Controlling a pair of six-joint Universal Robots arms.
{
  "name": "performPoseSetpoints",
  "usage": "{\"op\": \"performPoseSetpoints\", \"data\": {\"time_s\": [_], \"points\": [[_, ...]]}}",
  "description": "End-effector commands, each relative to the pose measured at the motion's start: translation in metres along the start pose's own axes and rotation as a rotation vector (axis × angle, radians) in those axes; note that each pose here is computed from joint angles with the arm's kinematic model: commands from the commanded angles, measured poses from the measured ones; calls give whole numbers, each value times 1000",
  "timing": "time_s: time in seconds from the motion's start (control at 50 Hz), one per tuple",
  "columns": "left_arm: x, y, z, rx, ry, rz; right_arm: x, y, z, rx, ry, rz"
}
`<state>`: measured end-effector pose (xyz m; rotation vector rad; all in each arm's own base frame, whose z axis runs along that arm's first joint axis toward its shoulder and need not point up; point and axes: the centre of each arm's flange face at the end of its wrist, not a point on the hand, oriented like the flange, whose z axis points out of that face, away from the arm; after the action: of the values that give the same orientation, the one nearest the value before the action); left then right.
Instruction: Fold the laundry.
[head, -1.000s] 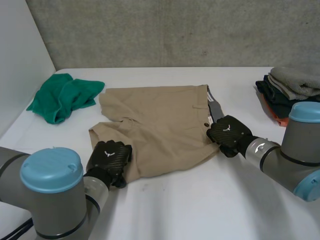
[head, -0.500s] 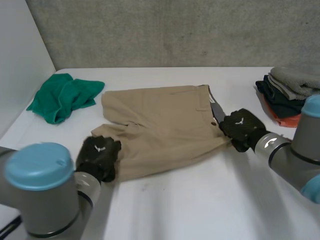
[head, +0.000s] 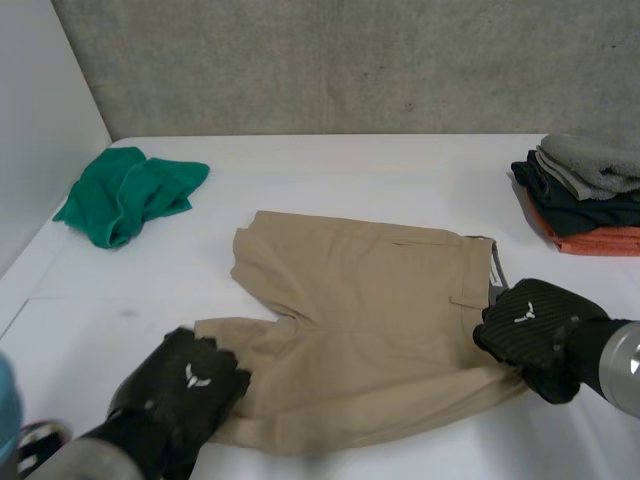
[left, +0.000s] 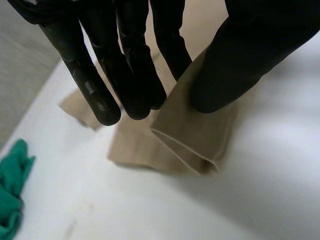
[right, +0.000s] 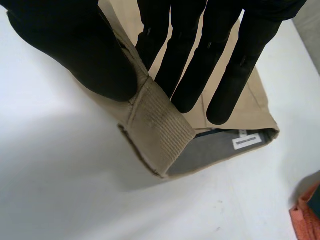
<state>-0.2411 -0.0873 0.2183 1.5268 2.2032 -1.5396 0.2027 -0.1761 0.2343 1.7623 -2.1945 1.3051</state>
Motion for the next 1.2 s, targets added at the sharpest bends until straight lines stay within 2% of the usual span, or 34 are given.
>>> {"op": "performPoseSetpoints", "data": {"time_s": [0.02,0.06,0.18,0.28,0.44,0.54,0.6,0.68,0.84,0.92,1.02,1.2], "points": [[-34,-32,73,182,-200,-52,29,1,53,54,115,104],[-46,-36,94,206,-254,-49,39,1,65,64,151,131],[-89,-57,164,302,-442,68,83,-13,102,151,356,167],[-104,-72,213,390,-487,166,109,-16,137,201,492,149],[-115,-62,289,442,-515,187,118,-20,200,334,620,93],[-123,-64,319,522,-602,176,116,-8,242,368,676,83],[-119,-67,320,548,-617,177,115,-7,245,366,690,87],[-105,-64,318,556,-607,173,115,-12,229,353,679,115],[-108,-75,272,572,-612,163,103,-9,160,250,468,310],[-103,-72,255,560,-572,119,92,14,139,140,305,457],[-94,-66,239,558,-511,25,82,32,139,90,219,516],[-76,-74,220,591,-418,-94,78,54,173,93,261,500]]}}
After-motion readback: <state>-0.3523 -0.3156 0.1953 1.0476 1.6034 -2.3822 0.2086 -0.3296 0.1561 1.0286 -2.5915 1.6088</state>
